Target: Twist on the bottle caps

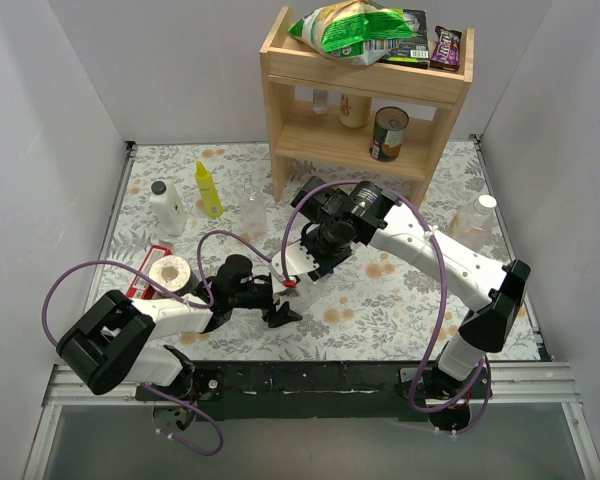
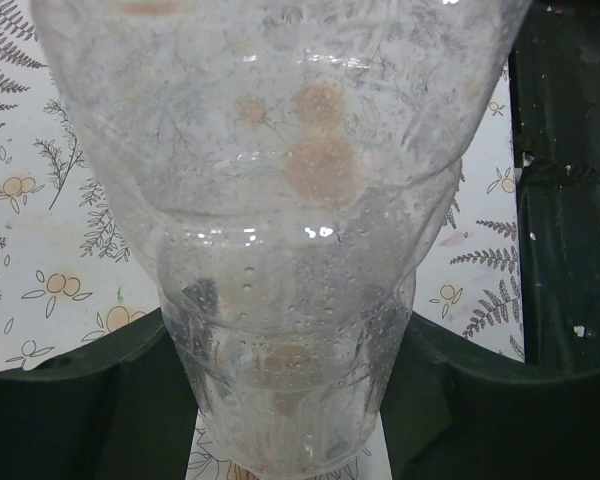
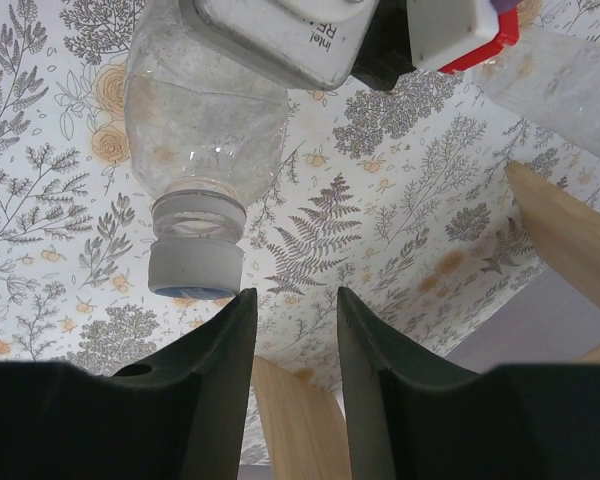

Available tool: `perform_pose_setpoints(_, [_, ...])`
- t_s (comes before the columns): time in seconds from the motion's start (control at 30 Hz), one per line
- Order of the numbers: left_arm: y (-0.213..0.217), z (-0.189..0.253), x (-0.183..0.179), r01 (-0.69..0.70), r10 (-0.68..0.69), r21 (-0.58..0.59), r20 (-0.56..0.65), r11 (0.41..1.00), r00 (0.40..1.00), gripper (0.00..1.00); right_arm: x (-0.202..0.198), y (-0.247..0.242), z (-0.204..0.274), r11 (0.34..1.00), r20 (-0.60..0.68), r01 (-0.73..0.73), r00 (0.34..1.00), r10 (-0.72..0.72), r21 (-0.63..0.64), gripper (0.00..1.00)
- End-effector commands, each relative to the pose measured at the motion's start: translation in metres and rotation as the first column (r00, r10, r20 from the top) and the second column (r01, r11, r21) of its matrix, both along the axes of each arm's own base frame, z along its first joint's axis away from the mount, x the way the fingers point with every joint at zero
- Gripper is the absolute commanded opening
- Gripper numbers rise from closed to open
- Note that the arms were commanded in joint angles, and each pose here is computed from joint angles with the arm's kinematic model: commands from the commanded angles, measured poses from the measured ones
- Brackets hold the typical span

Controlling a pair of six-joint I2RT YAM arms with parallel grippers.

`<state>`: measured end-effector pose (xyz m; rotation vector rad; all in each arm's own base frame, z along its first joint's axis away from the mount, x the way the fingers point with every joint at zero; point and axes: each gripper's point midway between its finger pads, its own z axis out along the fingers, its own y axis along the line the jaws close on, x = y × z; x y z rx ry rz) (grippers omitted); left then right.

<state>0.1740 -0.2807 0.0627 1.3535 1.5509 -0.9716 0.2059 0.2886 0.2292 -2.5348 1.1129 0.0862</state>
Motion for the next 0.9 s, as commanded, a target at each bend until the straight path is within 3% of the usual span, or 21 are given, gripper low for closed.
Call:
perform_pose_setpoints(0.0, [-0.004,0.01,0.004,0.01,-0.009,-0.028,0.034,1.0,0.999,0.0,-0.007,0.003,0.014,0.999,-0.027,0.009,1.0,-0.008,0.049,0.44])
perform_pose_setpoints(0.3, [-0.004,0.01,0.004,0.007,-0.006,-0.028,0.028,1.0,1.0,0.0,0.003,0.001,0.009,0.998,0.008,0.06,0.998,-0.06,0.033,0.43])
perform_pose_setpoints(0.43, [-0.005,0.011,0.004,0.013,-0.012,-0.031,0.036,0.999,0.999,0.0,0.036,-0.01,0.01,0.988,0.114,0.154,0.981,-0.155,0.013,0.41])
perform_pose_setpoints(0.53, [-0.005,0.012,0.003,0.016,-0.014,-0.035,0.033,0.999,0.999,0.0,0.062,-0.023,0.019,0.969,0.116,0.24,0.962,-0.245,0.056,0.42])
perform_pose_setpoints(0.73, [-0.005,0.015,0.004,0.006,-0.004,-0.042,0.031,0.999,1.0,0.0,0.048,-0.024,0.036,0.937,-0.179,0.287,0.951,-0.254,0.2,0.6])
perform_pose_setpoints(0.87, [-0.007,0.018,0.007,0.002,0.0,-0.046,0.038,0.999,0.999,0.0,0.023,-0.013,0.045,0.909,-0.31,0.309,0.925,-0.219,0.281,0.63])
